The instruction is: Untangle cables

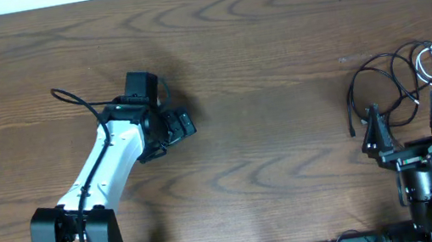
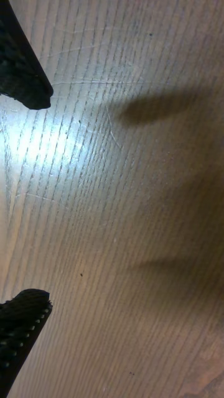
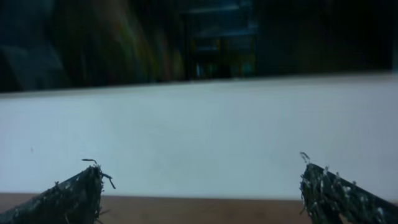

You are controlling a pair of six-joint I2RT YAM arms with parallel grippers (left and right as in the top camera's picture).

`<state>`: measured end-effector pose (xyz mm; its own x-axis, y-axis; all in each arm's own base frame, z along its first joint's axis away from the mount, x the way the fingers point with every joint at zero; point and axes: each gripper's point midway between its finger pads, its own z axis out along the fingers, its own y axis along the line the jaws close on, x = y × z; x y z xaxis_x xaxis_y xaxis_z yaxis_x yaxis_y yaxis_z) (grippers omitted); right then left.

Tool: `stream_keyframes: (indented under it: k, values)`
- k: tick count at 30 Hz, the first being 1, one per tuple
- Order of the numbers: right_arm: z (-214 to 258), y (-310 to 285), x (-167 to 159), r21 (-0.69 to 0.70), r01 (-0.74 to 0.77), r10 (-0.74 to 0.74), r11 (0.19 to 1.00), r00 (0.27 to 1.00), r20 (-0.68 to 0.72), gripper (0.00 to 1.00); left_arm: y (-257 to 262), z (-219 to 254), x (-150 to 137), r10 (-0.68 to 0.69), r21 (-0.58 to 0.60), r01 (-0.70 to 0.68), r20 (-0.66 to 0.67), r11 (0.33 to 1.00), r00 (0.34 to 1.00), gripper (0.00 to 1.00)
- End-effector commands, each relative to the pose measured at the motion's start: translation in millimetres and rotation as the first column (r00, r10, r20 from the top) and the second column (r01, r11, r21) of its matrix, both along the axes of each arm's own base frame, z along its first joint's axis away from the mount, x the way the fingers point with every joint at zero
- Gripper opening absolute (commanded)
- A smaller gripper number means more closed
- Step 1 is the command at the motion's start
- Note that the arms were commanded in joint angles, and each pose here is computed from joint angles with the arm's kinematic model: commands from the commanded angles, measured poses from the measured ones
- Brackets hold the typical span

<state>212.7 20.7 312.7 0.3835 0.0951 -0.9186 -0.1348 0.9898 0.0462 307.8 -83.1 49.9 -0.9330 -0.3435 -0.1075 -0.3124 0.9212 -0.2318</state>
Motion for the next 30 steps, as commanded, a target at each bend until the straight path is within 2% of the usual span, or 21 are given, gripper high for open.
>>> stream_keyframes:
  k: [1, 5, 8, 12, 16, 30]
  values:
    - [-9.0, 4.8, 2.0, -0.080, 0.015, -0.012, 0.997, 0.999, 0.042, 0.99, 3.9, -3.7, -1.1, -0.003, 0.020, 0.003, -0.007, 1.000, 1.000, 0.98]
    - [-27.4, 5.1, 7.6, -0.079, 0.015, -0.012, 0.997, 0.999, 0.047, 0.99, 3.9, -3.7, -1.1, -0.003, 0.020, 0.003, -0.007, 1.000, 1.000, 0.98]
    - [-49.2, 5.5, 16.0, -0.083, 0.010, -0.012, 0.996, 1.000, -0.025, 0.99, 3.9, -3.8, -1.2, -0.003, 0.020, 0.003, -0.007, 1.000, 1.000, 0.98]
    - [-92.9, 4.4, 28.6, -0.094, 0.004, -0.023, 0.996, 0.978, -0.207, 0.99, 3.9, -3.8, -1.2, -0.003, 0.020, 0.003, -0.007, 1.000, 1.000, 0.98]
    - [-153.8, -1.3, 32.8, -0.109, 0.013, -0.060, 0.994, 0.895, -0.441, 0.99, 3.9, -3.8, -1.2, -0.003, 0.020, 0.003, -0.007, 1.000, 1.000, 0.98]
    - [-155.9, -2.4, 32.8, -0.110, 0.018, -0.066, 0.994, 0.891, -0.449, 0.99, 3.8, -3.7, -1.2, -0.003, 0.020, 0.003, -0.007, 1.000, 1.000, 0.98]
